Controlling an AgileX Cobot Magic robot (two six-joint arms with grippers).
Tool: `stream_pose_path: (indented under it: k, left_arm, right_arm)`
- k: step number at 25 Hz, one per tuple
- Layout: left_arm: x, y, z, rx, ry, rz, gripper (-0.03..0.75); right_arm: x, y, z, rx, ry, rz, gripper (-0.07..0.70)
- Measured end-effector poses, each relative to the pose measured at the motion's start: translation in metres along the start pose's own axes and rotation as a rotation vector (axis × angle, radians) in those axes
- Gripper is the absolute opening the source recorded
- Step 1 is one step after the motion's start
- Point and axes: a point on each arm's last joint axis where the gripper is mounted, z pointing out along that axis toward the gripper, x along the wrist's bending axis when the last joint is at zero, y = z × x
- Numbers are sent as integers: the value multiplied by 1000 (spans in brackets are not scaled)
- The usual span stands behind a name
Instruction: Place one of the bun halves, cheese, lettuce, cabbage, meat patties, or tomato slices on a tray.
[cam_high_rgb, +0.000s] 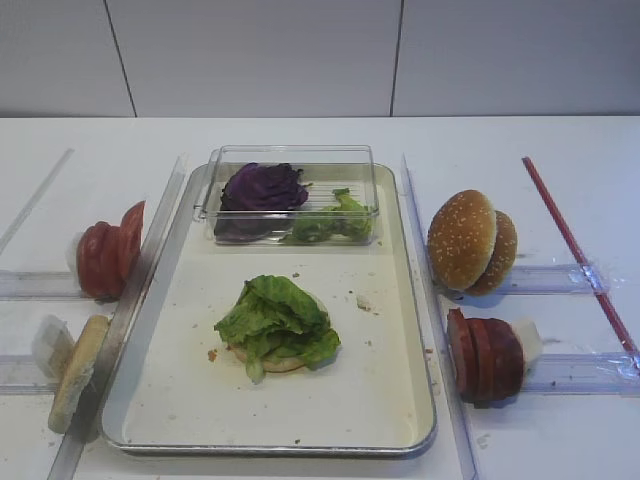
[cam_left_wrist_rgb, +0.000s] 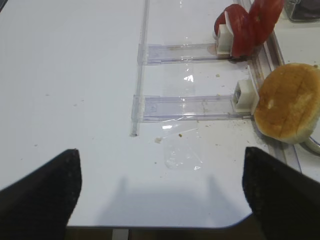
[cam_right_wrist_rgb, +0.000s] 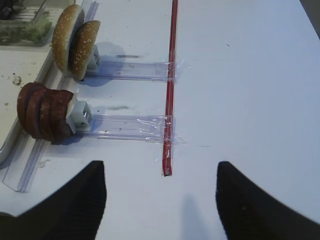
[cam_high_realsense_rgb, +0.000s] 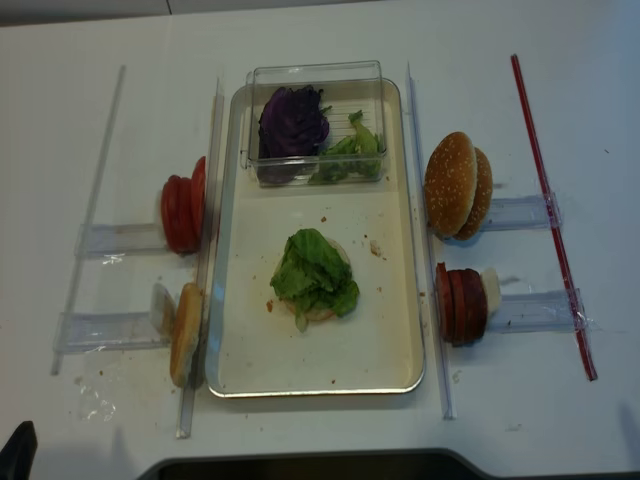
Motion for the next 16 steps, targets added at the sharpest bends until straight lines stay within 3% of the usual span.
stream_pose_path:
  k: [16]
  left_arm:
    - [0,0,0,0,0,0,599]
  right_arm:
    - [0,0,0,0,0,0,491]
